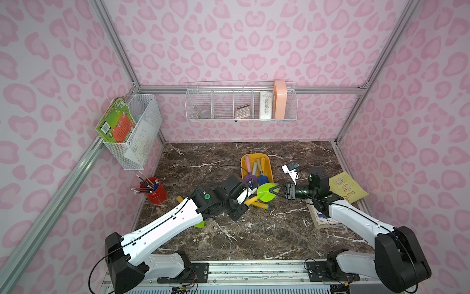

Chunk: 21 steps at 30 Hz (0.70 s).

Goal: Put the shovel into the storage box
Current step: Adjust the shovel.

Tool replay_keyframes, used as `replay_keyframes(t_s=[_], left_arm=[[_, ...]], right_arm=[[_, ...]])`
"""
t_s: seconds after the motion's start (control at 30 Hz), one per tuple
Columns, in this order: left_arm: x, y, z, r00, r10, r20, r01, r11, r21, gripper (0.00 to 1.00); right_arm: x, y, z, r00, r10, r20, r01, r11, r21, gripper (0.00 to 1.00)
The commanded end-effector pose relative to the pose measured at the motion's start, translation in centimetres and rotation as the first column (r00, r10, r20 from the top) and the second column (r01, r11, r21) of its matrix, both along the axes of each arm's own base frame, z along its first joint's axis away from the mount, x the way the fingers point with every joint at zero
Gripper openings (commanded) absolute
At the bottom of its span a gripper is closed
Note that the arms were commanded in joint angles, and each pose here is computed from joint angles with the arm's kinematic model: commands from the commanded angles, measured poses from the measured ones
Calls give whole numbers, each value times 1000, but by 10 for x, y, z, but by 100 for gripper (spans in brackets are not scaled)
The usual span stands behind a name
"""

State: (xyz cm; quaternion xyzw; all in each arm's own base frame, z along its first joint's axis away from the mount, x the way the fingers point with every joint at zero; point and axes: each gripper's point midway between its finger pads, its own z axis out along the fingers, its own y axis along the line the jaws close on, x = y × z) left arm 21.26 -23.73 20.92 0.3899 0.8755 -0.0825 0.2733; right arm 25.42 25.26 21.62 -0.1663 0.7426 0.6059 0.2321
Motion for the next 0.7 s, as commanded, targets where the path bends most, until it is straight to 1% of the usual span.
replay_keyframes(t_s=[0.0,0.07,0.1,0.13,0.17,0.27,0.33,0.43,0.53,0.57,0.6,0.67], left_arm=[[22,9,11,986,143,85,-141,990,-31,63],[31,15,18,969,213,124,-207,977,-59,64],[36,20,21,957,255,138,-248,966,-70,67],[38,22,23,951,276,140,-266,960,-87,67],[39,24,25,941,307,140,-293,950,-108,68],[40,19,23,934,340,113,-318,932,-173,68],[42,18,18,922,375,93,-352,915,-199,69],[47,14,6,901,432,50,-410,881,-235,71],[52,4,-4,881,473,-6,-455,843,-288,73],[54,3,-5,869,494,-18,-476,826,-304,76],[57,-1,-5,865,501,-25,-480,811,-334,77],[61,-13,2,873,486,-32,-454,787,-418,78]], right_arm=[[17,-8,24,994,-109,30,105,990,93,0],[25,-15,23,984,-178,8,176,978,107,0],[31,-20,22,976,-220,-4,219,969,113,0],[33,-23,21,969,-248,-13,248,961,119,0],[37,-26,20,959,-281,-27,282,951,126,0],[46,-35,22,930,-362,-61,367,916,163,0],[54,-44,19,893,-438,-103,449,874,183,0],[60,-49,22,871,-477,-115,491,848,200,0],[66,-55,25,838,-533,-115,545,811,212,0],[66,-55,27,835,-538,-114,550,807,217,0],[66,-55,29,836,-537,-108,547,806,227,0],[63,-53,33,843,-527,-104,535,808,245,0]])
